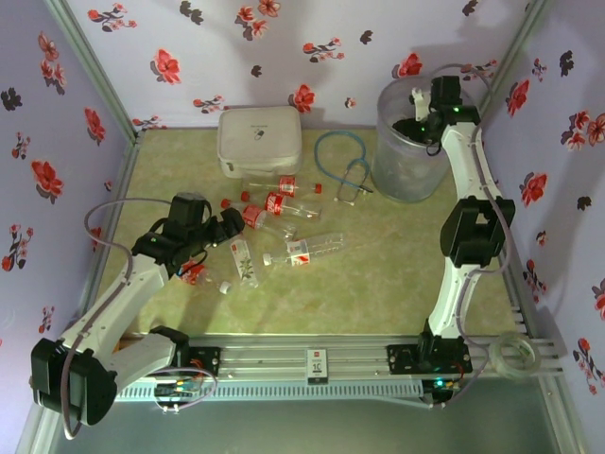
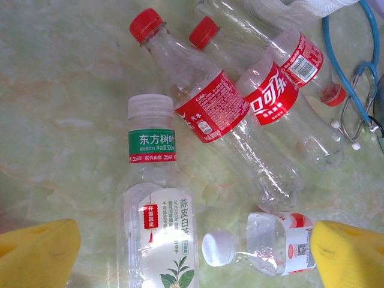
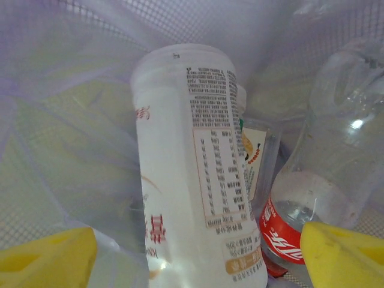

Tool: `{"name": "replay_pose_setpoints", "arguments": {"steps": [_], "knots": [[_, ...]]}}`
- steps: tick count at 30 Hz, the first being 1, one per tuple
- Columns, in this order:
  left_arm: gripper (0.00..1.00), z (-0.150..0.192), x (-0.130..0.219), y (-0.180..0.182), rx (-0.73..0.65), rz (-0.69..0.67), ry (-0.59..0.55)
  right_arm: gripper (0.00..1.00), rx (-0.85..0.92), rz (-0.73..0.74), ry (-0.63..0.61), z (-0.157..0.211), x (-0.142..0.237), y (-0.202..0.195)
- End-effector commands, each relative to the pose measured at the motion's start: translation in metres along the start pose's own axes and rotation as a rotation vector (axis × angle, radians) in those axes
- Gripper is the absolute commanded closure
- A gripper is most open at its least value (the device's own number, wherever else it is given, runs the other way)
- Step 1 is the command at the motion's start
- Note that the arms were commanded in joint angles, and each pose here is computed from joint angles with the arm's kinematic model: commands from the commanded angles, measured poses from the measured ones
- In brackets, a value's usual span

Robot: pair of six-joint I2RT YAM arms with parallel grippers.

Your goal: Put the plastic bottles in the bin

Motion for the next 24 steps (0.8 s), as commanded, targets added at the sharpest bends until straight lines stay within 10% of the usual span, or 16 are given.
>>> {"name": "replay_pose_setpoints", "arguments": {"steps": [1,14,24], "knots": [[0.01,0.0,-0.005,0.005,0.014,-0.022,-0.009,0.12,0.01,-0.019,-0.083,-0.019,0.033,0.004],[0.01,0.004,-0.002,0.01,-0.004,-0.056,0.018,0.29,-0.032,-0.011,-0.006,-0.004,0.004,-0.001],[0.03,0.011,0.008,0.03,-0.076,-0.218,0.113,0.21,-0.06,-0.022,-0.189,-0.048,0.071,0.01]]}}
Point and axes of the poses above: each hand's point on the last joint's axis, 136 mm out from that joint toward the fingers, its own x axis back along the fingers, its own y axis along the line the jaws close on, z = x × y, the point moved 4 cm from there along x, back along the fingers, and after that the axes turned 15 degrees about -x, right-handed, at the moved point
